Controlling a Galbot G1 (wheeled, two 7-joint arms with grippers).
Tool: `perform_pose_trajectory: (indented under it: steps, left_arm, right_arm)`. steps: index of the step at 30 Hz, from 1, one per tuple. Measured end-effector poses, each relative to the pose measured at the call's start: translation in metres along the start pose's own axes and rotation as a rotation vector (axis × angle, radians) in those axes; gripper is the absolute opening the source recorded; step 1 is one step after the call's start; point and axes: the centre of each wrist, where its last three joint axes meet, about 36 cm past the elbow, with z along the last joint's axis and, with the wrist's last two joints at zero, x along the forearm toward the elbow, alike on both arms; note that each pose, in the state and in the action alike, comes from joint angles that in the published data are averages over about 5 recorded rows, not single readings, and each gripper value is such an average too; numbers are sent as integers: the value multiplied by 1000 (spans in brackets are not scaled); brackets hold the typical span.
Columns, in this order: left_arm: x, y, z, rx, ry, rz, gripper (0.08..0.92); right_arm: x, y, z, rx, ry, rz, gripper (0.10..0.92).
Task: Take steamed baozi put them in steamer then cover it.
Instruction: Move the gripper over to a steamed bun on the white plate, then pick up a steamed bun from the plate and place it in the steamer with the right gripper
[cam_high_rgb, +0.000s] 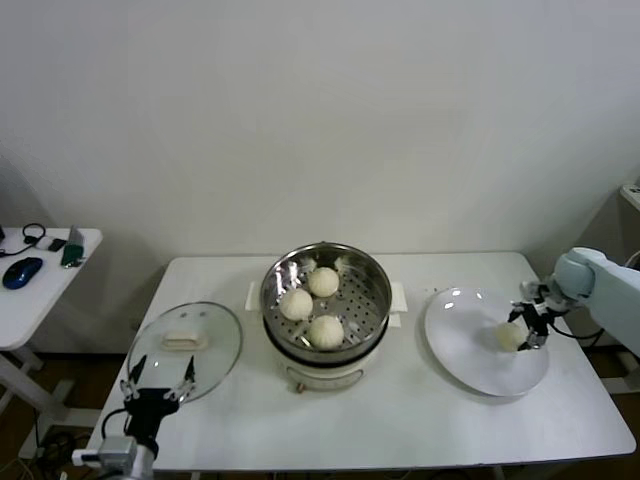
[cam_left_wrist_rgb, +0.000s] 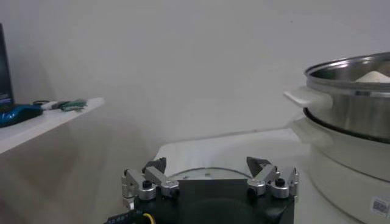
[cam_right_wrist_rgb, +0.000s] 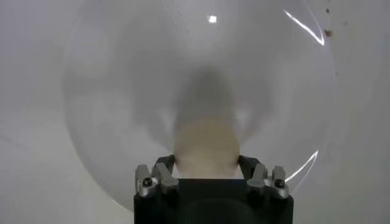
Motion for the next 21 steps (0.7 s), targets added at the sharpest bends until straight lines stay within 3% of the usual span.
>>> perform_pose_trajectory:
  steps: [9,21]
  left_arm:
    - [0,0,-2,-2,-4,1,823]
    - [-5,-4,-7,-6,-2,4,823]
  right_arm:
    - [41,-13,-6,-2,-23,22,679]
    - [198,-55,-113,127,-136,129,679]
